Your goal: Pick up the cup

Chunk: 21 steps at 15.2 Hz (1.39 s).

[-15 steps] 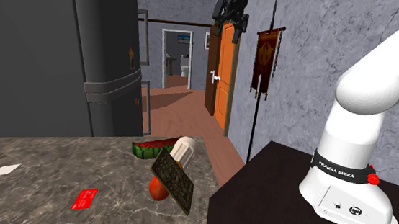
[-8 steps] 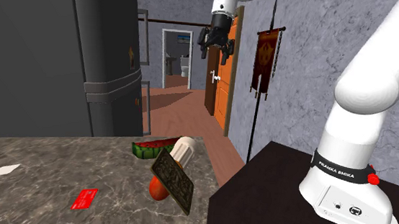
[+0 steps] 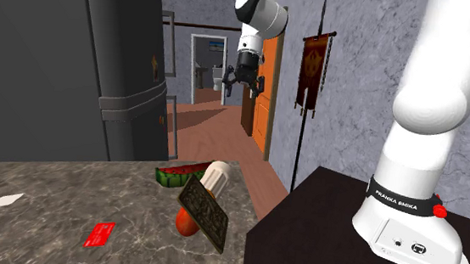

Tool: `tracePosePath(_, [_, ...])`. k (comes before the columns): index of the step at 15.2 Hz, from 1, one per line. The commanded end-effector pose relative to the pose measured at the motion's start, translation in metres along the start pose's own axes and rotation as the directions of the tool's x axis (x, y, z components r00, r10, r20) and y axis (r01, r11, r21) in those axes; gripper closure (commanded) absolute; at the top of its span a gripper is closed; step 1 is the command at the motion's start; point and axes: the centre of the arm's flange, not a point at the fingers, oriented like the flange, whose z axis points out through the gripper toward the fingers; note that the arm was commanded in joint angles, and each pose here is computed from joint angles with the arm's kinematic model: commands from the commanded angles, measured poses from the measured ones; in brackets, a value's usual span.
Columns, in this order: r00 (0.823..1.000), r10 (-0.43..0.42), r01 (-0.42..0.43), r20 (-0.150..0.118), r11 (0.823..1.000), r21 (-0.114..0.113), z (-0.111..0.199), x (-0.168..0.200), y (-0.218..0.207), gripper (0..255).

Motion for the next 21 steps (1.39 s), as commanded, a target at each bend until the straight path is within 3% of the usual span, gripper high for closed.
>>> tracePosePath(1, [0.997, 0.060, -0.061, 0.046, 0.998, 0.015, 0.024, 0.021, 0.006, 0])
tracePosePath(5, [0.976, 0.171, -0.178, 0.138, 0.983, 0.037, 0.070, 0.060, 0.020, 0])
tracePosePath(10, [0.919, 0.301, -0.322, 0.253, 0.945, 0.048, 0.134, 0.101, 0.041, 0])
tracePosePath(15, [0.833, 0.415, -0.460, 0.366, 0.887, 0.041, 0.202, 0.130, 0.064, 0])
tracePosePath(20, [0.719, 0.511, -0.586, 0.471, 0.810, 0.018, 0.274, 0.149, 0.088, 0])
tracePosePath(21, [0.719, 0.511, -0.586, 0.471, 0.810, 0.018, 0.278, 0.151, 0.089, 0])
